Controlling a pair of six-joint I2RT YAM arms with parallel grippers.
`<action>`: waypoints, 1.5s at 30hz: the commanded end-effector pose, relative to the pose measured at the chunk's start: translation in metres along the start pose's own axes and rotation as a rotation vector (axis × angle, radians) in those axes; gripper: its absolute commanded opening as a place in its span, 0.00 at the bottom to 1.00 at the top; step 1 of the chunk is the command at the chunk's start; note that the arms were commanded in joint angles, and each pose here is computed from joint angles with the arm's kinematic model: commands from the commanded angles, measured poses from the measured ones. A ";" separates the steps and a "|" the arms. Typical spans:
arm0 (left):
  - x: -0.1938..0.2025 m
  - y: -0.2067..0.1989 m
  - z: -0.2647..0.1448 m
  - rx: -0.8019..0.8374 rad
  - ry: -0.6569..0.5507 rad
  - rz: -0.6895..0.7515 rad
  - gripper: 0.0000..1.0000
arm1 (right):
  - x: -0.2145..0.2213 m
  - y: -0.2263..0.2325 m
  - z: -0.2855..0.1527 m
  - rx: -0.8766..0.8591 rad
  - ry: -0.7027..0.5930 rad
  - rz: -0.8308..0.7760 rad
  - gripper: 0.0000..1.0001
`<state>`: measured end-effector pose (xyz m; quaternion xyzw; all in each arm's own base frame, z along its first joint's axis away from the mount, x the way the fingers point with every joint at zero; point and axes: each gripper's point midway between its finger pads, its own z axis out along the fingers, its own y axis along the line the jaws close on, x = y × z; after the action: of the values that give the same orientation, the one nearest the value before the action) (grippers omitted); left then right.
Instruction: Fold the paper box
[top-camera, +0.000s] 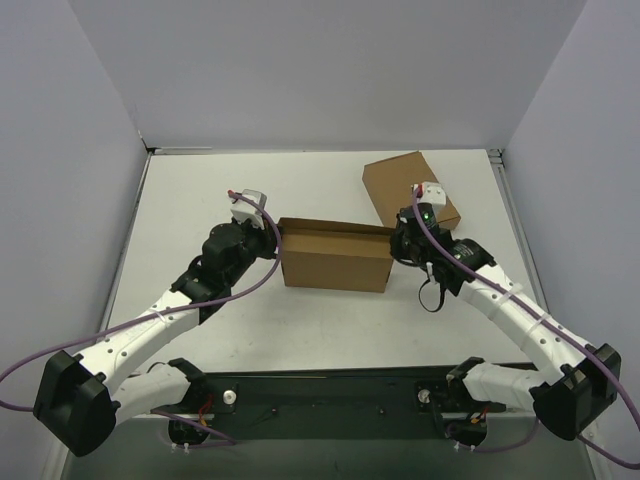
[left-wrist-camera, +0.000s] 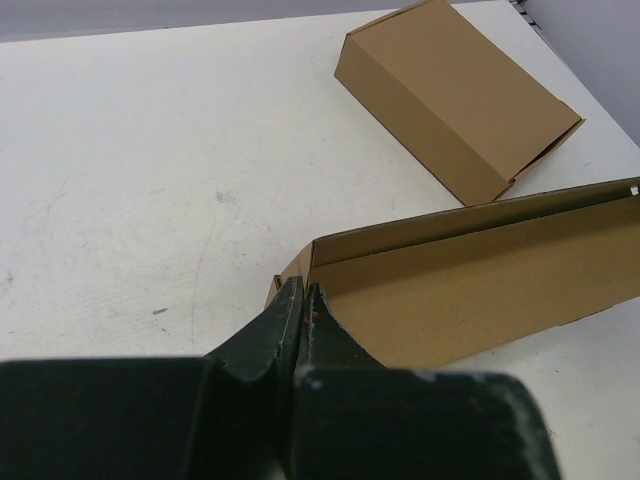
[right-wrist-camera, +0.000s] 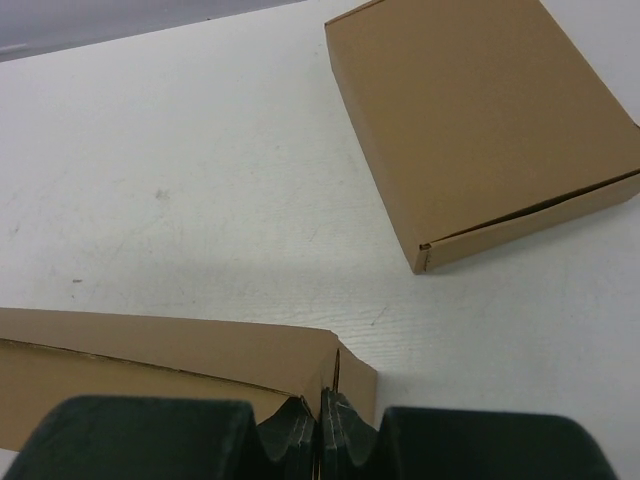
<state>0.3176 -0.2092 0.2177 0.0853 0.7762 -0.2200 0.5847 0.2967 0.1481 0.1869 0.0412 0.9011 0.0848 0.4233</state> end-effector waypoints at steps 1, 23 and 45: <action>0.112 0.016 -0.026 -0.019 0.398 0.059 0.00 | 0.102 -0.042 0.000 0.176 0.279 -0.109 0.00; 0.092 -0.022 -0.028 0.087 0.352 -0.073 0.00 | 0.119 -0.061 -0.002 0.294 0.132 -0.150 0.00; 0.031 -0.037 -0.018 0.116 0.261 -0.252 0.00 | 0.127 -0.064 0.002 0.322 0.140 -0.210 0.00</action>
<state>0.3044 -0.2170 0.2248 0.0352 0.8042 -0.2793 0.5234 0.2777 0.1401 0.1740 0.1057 0.8483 0.0142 0.5187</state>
